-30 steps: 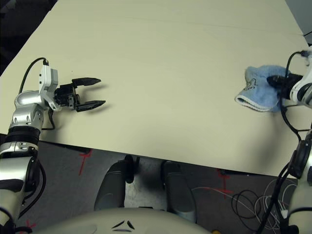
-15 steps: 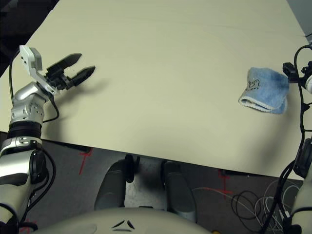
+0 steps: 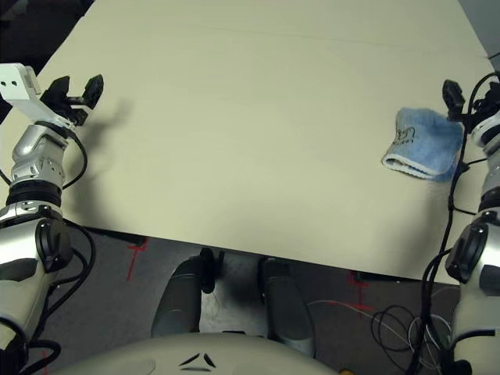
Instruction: Wipe the water off the table with a rag.
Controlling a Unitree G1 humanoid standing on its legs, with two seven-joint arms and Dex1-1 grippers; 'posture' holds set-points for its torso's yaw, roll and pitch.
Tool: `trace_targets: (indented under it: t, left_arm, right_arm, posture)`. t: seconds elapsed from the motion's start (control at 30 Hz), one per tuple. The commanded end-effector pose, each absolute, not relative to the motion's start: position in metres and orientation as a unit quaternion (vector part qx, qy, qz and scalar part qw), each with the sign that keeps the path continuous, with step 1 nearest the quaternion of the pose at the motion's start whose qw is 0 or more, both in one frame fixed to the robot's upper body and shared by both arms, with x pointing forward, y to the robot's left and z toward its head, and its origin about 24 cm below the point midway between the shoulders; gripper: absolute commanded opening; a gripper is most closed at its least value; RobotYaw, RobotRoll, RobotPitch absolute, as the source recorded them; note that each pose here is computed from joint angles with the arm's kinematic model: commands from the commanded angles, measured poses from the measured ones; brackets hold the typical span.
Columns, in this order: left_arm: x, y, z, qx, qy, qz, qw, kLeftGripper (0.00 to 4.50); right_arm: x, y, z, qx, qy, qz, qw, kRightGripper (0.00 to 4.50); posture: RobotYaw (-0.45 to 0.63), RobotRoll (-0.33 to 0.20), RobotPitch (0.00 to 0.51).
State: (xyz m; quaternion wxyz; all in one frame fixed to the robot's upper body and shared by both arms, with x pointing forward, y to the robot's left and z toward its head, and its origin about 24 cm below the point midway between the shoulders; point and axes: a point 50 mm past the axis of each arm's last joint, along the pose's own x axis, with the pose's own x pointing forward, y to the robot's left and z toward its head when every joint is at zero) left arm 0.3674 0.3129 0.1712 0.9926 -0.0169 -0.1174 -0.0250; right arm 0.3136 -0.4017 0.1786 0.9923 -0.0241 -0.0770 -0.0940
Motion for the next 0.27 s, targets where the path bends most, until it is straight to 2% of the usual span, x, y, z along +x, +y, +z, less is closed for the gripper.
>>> trace_targets:
  t: [0.03,0.27]
  left_arm:
    - [0.367,0.3165,0.1716,-0.006,-0.114,-0.016,0.993,4.5]
    - [0.3675,0.3181,0.1731,0.0,-0.112,-0.011,0.994,4.5]
  right_arm:
    - [0.3064,-0.4057,0.1695,-0.02,-0.082,-0.105,0.991,4.47]
    - [0.3041,-0.4059,0.1642,-0.013,-0.084,-0.112,0.99,4.47]
  posture:
    - [0.09,0.0,0.257]
    - [0.08,0.0,0.259]
